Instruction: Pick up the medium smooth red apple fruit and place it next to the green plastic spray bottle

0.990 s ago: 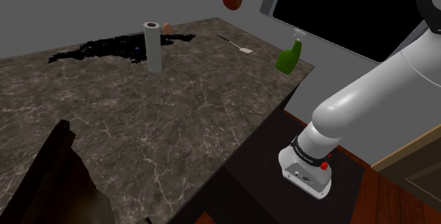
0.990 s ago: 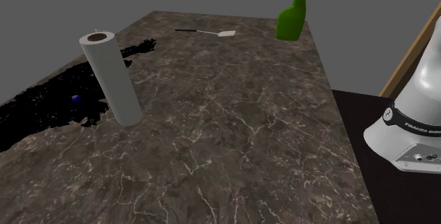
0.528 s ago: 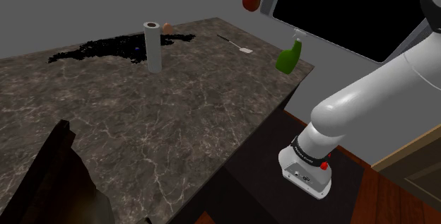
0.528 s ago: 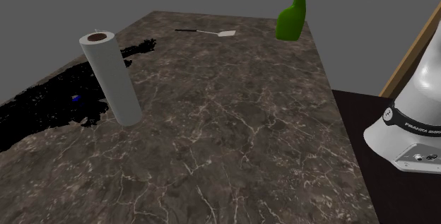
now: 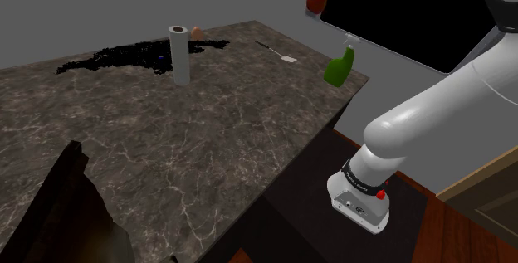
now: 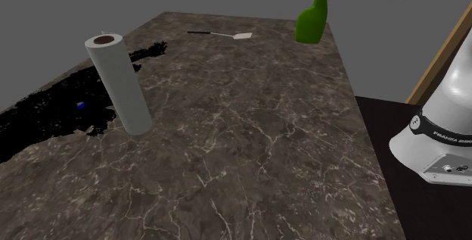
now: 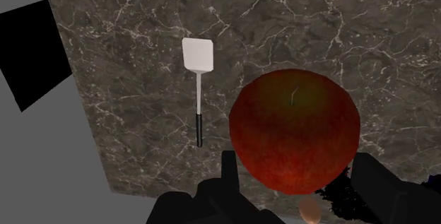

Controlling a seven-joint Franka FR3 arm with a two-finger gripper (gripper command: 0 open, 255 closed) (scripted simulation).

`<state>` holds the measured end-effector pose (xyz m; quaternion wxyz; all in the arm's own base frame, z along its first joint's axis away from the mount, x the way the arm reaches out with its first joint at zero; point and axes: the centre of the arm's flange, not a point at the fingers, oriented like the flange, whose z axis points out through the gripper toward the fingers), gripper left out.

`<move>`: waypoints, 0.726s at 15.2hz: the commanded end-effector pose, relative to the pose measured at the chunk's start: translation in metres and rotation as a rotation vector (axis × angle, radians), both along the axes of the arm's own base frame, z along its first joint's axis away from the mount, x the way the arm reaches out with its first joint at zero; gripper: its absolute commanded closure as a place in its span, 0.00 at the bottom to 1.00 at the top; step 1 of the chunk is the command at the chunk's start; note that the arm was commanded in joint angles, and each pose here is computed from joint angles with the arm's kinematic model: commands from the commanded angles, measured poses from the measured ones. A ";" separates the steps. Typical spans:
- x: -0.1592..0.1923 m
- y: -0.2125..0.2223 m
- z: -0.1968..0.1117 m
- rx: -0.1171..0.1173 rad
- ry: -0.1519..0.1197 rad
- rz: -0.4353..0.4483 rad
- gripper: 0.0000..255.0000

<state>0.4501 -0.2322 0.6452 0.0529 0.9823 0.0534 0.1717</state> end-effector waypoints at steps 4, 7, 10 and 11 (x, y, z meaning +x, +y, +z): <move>-0.017 -0.050 -0.004 -0.001 0.000 0.002 1.00; -0.017 -0.050 -0.020 -0.001 0.000 0.002 1.00; -0.017 -0.050 -0.036 -0.001 0.000 0.002 1.00; -0.017 -0.050 -0.041 -0.001 0.000 0.002 1.00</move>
